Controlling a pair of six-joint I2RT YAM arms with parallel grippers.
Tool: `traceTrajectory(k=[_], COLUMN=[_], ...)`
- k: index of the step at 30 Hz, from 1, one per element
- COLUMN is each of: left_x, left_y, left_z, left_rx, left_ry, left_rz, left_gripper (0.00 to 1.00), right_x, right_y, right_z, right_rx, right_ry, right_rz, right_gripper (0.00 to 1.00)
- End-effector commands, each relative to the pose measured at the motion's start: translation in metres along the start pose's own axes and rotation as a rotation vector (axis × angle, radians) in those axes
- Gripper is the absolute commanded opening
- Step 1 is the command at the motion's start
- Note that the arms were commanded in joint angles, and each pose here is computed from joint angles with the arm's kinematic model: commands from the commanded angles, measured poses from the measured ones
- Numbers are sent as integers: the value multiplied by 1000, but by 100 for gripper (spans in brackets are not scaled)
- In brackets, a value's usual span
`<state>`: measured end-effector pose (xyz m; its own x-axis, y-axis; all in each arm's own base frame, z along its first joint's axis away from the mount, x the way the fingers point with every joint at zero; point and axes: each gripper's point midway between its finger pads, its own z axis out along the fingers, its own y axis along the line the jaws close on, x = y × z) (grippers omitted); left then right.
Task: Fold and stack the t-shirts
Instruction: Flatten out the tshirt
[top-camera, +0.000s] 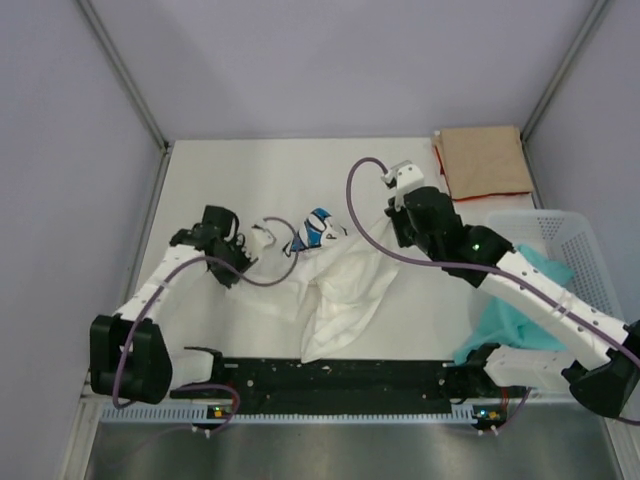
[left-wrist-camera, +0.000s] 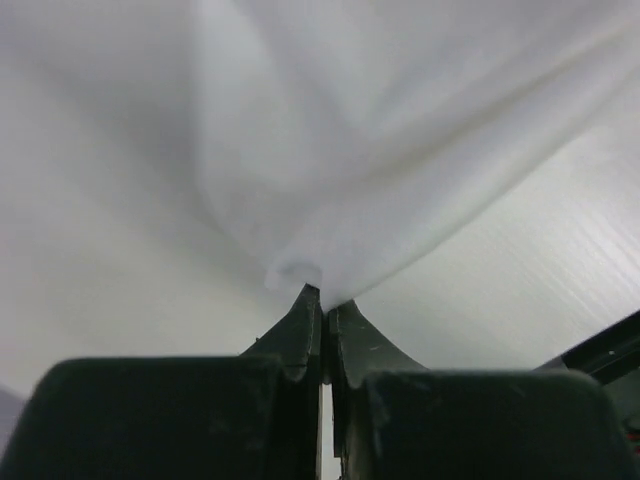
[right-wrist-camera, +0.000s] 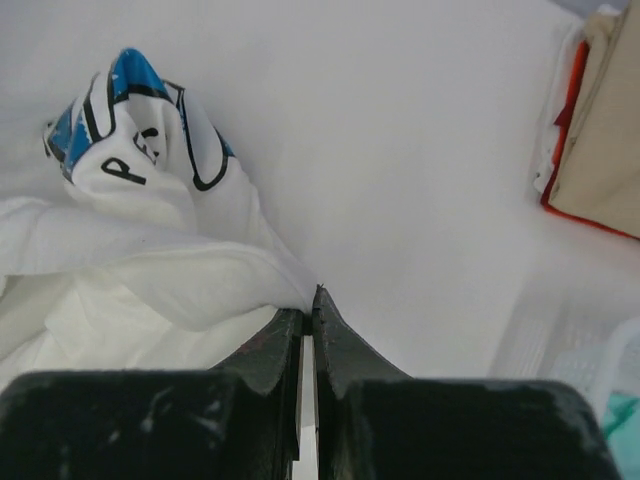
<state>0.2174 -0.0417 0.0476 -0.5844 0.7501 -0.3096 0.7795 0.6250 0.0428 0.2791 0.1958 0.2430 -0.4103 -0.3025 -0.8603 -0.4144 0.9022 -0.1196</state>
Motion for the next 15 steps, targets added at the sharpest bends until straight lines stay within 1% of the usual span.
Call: traceTrajectory(k=[1,2,4,7,12,15], left_x=[-89,-100,-108,-107,-79,-66], left_y=[55,59,57,45,29,12], left_z=[-147,-181,-249,-323,-408,-455], left_rx=[-313,-375,-505,-631,-836,-928], left_ry=[-347,-413,-528,-634,-716,-799], left_rz=[-44,-39,-16,0,-44,-47], left_gripper=[0,0,0,0,0,0], right_x=[-104,-115,-139,-158,-172,-175], right_y=[-46,-50,-54,-51,-40,-31], right_z=[-72,-86,-117,-161,-229,-261], right_rx=[106,102,65,-38,-226,-335], right_ry=[-273,-303,-371,-461,-552,-587], right_rz=[14,12,5,-4,-7,15], right_gripper=[0,0,0,0,0,0])
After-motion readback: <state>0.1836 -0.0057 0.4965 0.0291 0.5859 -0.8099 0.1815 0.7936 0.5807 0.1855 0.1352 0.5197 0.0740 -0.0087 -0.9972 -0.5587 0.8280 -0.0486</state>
